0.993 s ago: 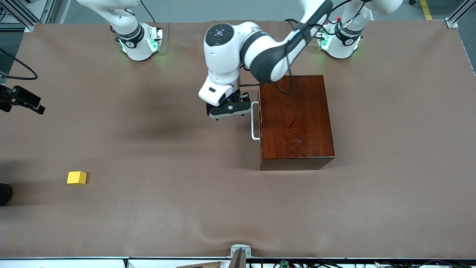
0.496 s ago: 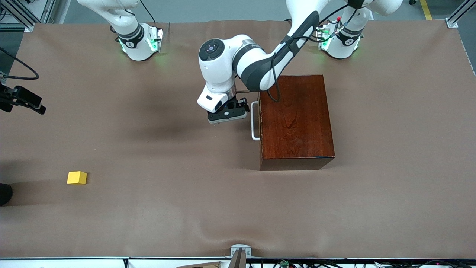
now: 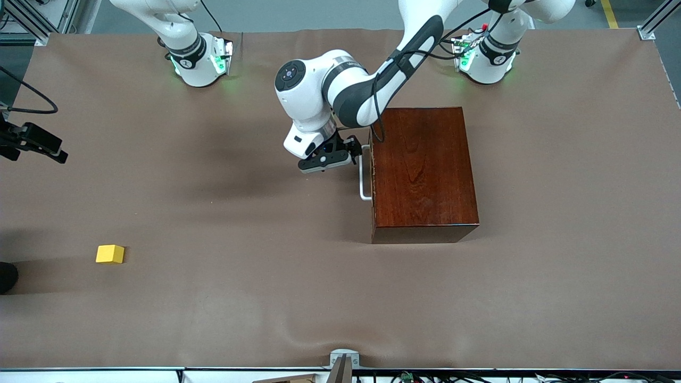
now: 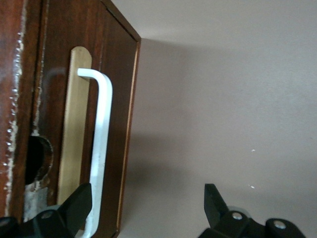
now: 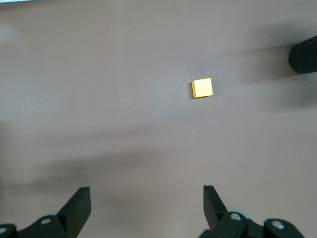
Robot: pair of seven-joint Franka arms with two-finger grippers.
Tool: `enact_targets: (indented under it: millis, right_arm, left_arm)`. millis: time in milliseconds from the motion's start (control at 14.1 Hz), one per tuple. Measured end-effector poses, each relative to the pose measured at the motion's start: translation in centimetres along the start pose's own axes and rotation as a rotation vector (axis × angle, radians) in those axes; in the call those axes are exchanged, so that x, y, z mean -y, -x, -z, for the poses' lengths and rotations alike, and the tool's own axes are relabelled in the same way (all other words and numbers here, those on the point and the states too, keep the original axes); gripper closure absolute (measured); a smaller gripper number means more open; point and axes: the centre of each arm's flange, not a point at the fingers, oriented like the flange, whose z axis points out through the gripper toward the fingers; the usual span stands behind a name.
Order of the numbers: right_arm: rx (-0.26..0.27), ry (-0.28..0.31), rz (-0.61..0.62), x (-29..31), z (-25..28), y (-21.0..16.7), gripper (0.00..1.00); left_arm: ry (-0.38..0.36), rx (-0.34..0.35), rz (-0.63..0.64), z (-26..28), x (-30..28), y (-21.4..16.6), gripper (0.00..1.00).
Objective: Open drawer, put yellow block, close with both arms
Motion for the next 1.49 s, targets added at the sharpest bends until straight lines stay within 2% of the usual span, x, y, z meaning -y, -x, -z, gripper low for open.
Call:
enact_targets:
  millis: [496, 993, 1489]
  right_arm:
    - [0.000, 0.000, -0.003, -0.2, 0.0, 0.0, 0.00]
    - [0.000, 0.000, -0.003, -0.1, 0.0, 0.0, 0.00]
    - [0.000, 0.000, -0.003, -0.1, 0.0, 0.0, 0.00]
  left_arm:
    - [-0.002, 0.053, -0.089, -1.2, 0.8, -1.2, 0.00]
    - [0.016, 0.096, -0.013, -1.7, 1.8, -3.2, 0.00]
    - [0.008, 0.105, -0.007, -2.9, 1.6, -3.4, 0.00]
